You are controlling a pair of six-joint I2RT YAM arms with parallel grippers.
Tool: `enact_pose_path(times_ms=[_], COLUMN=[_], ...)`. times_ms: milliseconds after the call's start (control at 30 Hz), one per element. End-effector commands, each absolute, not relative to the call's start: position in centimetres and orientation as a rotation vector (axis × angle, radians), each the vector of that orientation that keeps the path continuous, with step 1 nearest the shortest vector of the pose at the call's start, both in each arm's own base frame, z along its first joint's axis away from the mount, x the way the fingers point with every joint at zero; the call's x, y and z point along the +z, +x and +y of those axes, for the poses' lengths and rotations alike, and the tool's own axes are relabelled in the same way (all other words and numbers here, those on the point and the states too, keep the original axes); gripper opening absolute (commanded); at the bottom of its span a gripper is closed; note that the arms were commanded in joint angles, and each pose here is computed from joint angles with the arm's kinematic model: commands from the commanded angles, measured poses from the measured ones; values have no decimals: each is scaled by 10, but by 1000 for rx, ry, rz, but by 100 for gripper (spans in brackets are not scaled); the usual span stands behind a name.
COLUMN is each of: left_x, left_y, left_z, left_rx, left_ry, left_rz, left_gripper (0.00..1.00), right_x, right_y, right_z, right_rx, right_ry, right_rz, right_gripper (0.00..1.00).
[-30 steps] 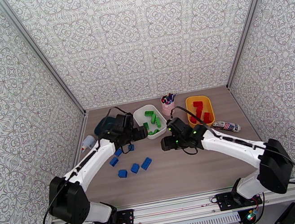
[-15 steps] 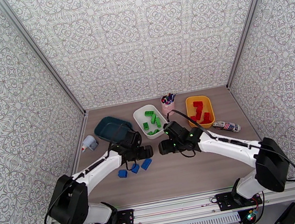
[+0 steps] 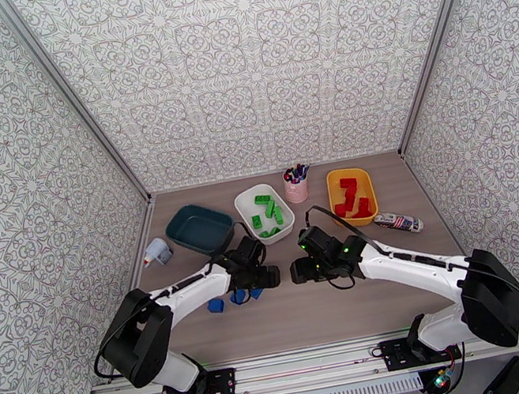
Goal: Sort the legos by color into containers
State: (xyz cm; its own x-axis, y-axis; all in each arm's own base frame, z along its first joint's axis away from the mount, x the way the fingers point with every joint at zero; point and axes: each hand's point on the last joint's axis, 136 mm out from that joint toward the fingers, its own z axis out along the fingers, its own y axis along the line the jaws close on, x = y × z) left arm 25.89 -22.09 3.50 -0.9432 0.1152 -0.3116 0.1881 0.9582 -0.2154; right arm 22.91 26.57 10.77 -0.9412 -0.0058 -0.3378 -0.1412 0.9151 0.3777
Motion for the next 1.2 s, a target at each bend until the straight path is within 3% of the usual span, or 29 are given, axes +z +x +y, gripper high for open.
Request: enact_pose_path(times_ms=[0, 333, 767, 1167], left_x=[22, 12, 22, 87], left_y=[246, 231, 235, 271], left_z=[-216, -209, -206, -192], left_rx=[-256, -64, -51, -468], left_ry=[232, 243, 221, -63], left_rz=[2852, 2878, 2863, 2737], left_gripper=[83, 63, 32, 29], right_x=[106, 103, 112, 135], right_y=[228, 228, 229, 233], right_z=[265, 259, 269, 362], right_rx=[572, 546, 626, 988], right_ry=[-92, -82, -86, -222], right_rz=[2734, 2733, 2704, 2645], right_gripper=[70, 70, 69, 68])
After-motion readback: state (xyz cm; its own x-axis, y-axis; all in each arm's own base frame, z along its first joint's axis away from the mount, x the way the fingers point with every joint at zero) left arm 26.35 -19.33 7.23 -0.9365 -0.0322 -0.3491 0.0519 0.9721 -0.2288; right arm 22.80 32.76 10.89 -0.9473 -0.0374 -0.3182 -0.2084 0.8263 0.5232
